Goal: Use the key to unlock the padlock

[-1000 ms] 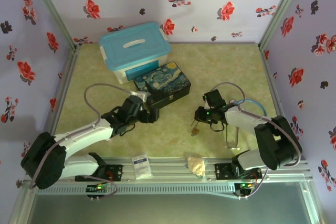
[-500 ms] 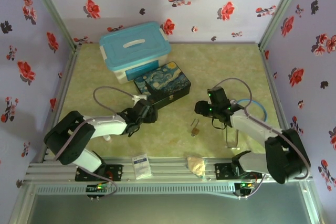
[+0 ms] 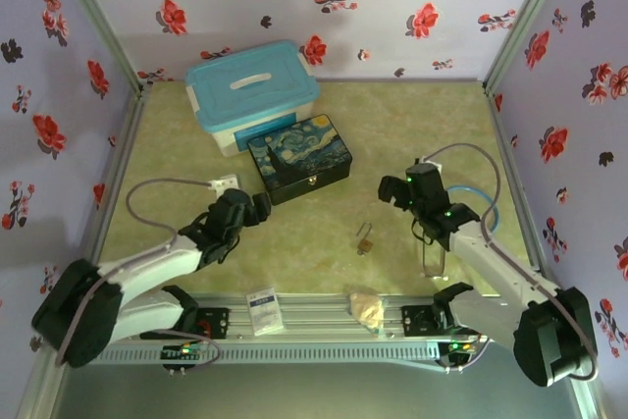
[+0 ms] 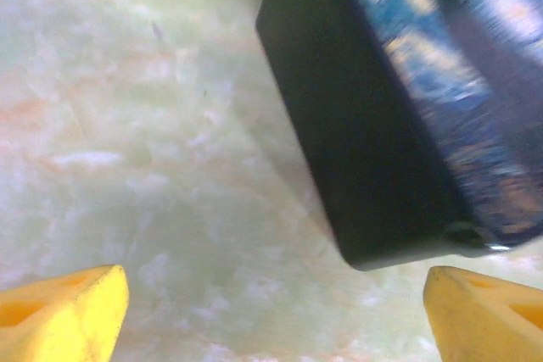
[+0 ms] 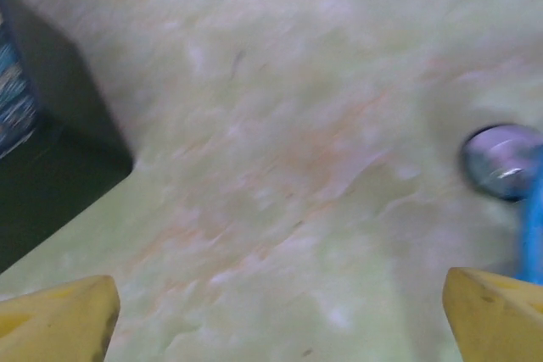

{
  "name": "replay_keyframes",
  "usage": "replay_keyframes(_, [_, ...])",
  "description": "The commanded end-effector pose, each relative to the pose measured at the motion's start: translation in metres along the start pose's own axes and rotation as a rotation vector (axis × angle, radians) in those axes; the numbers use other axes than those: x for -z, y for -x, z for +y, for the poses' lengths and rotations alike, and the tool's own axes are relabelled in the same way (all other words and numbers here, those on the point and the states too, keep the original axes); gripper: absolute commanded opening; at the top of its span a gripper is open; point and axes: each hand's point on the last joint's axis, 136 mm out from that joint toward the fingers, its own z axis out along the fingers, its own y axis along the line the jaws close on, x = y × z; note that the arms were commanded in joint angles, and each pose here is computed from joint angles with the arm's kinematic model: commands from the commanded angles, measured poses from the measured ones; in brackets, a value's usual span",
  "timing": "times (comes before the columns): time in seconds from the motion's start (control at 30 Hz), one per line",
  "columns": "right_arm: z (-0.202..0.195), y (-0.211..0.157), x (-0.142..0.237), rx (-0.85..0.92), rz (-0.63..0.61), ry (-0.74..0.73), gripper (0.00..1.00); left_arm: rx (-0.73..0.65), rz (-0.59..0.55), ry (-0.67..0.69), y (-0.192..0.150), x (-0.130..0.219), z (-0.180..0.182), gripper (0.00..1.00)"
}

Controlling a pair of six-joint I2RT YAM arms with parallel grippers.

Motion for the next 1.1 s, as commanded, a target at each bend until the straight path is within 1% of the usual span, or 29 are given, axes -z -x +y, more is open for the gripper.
replay_keyframes(0.0, [-0.043,0.043,0.015,0.040,-0.170,-0.211,0.99,-0.050,-0.044,0.028,0.027,0.018,0.008,0.98])
replay_keyframes(0.07, [-0.058,0.055,0.015,0.101,-0.238,-0.278,0.99,-0.067,-0.072,0.071,0.051,0.023,0.019,0.99])
replay_keyframes(0.17, [-0.075,0.064,0.008,0.173,-0.317,-0.317,0.99,-0.117,-0.109,0.141,0.082,0.028,0.036,1.00])
replay_keyframes(0.23, [-0.089,0.065,0.000,0.134,-0.360,-0.316,0.99,-0.172,-0.188,0.173,0.102,0.031,0.043,1.00])
replay_keyframes(0.3, [-0.099,0.067,-0.007,0.082,-0.397,-0.282,0.99,-0.227,-0.273,0.269,0.117,0.032,0.058,1.00])
replay_keyframes(0.33, [-0.101,0.069,-0.009,0.070,-0.434,-0.264,0.99,-0.255,-0.292,0.325,0.121,0.026,0.069,1.00])
replay_keyframes(0.43, [-0.096,0.073,-0.013,0.105,-0.519,-0.212,0.99,-0.314,-0.286,0.402,0.127,0.001,0.091,1.00])
replay_keyframes(0.47, [-0.091,0.073,-0.016,0.120,-0.524,-0.184,0.99,-0.307,-0.249,0.409,0.127,-0.005,0.095,1.00])
replay_keyframes(0.6, [-0.098,0.074,-0.027,0.116,-0.534,-0.211,0.99,-0.303,-0.311,0.381,0.145,-0.022,0.104,1.00])
replay_keyframes(0.67, [-0.100,0.076,-0.034,0.105,-0.541,-0.209,0.99,-0.293,-0.298,0.407,0.146,-0.030,0.119,1.00])
replay_keyframes(0.7, [-0.101,0.076,-0.038,0.103,-0.543,-0.206,0.99,-0.278,-0.267,0.412,0.146,-0.034,0.127,1.00])
replay_keyframes(0.73, [-0.102,0.076,-0.042,0.101,-0.543,-0.203,0.99,-0.286,-0.253,0.407,0.145,-0.037,0.131,1.00])
replay_keyframes(0.8, [-0.105,0.074,-0.051,0.087,-0.539,-0.201,0.99,-0.333,-0.272,0.415,0.145,-0.041,0.136,1.00])
replay_keyframes(0.83, [-0.107,0.074,-0.055,0.083,-0.540,-0.205,0.99,-0.315,-0.275,0.405,0.142,-0.045,0.143,1.00])
replay_keyframes(0.87, [-0.110,0.072,-0.060,0.074,-0.533,-0.213,0.99,-0.280,-0.252,0.402,0.136,-0.049,0.154,1.00])
replay_keyframes(0.9, [-0.113,0.070,-0.067,0.066,-0.522,-0.217,0.99,-0.235,-0.253,0.382,0.131,-0.053,0.160,1.00])
replay_keyframes(1.0, [-0.115,0.066,-0.079,0.062,-0.534,-0.206,0.99,-0.232,-0.311,0.341,0.117,-0.058,0.163,1.00])
replay_keyframes(1.07, [-0.111,0.066,-0.084,0.080,-0.476,-0.197,0.99,-0.252,-0.335,0.318,0.111,-0.063,0.161,1.00])
